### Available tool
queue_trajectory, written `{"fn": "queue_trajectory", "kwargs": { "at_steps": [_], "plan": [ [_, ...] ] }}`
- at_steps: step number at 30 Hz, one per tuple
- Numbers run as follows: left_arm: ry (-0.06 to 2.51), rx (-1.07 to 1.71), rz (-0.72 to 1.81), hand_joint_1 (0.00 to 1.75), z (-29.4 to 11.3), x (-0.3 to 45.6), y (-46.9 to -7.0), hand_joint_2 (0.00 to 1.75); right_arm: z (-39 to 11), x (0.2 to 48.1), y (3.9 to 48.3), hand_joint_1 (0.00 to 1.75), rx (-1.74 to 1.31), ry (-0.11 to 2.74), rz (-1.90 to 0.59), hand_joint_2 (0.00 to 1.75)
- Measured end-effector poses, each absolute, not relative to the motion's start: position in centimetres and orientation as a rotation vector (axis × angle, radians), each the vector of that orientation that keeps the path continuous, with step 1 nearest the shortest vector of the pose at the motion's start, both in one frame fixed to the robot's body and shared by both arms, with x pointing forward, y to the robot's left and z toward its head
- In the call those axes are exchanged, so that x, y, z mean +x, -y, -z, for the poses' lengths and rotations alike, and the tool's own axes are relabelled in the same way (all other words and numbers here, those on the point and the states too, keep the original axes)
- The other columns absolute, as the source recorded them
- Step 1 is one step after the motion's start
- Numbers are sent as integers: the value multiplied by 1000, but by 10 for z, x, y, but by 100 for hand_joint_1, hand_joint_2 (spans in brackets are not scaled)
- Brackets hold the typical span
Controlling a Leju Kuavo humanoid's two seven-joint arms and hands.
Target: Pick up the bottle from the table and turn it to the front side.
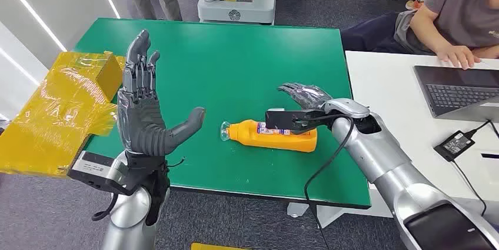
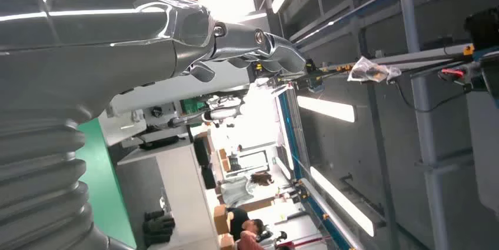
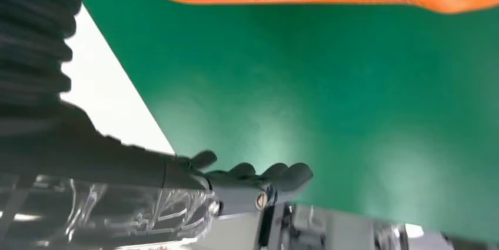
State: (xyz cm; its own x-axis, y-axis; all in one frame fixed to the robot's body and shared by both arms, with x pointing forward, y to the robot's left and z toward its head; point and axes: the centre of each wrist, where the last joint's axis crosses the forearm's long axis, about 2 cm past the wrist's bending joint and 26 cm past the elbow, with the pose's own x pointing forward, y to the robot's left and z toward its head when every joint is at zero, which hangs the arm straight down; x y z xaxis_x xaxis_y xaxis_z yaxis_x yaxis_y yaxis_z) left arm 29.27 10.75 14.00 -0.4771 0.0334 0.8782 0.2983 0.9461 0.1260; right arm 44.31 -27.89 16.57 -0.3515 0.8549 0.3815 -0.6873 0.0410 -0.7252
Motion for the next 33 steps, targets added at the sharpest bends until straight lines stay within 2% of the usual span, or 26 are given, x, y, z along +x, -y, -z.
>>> {"fn": "queue_trajectory", "kwargs": {
  "at_steps": [10,33],
  "plan": [
    [2063,-237,287,0,-143,291,-102,175,-166,448,258,0,-158,925,-1618,175],
    [2091,-224,236,0,-150,296,-101,175,-126,428,267,0,-229,720,-1589,175]
  ]
}}
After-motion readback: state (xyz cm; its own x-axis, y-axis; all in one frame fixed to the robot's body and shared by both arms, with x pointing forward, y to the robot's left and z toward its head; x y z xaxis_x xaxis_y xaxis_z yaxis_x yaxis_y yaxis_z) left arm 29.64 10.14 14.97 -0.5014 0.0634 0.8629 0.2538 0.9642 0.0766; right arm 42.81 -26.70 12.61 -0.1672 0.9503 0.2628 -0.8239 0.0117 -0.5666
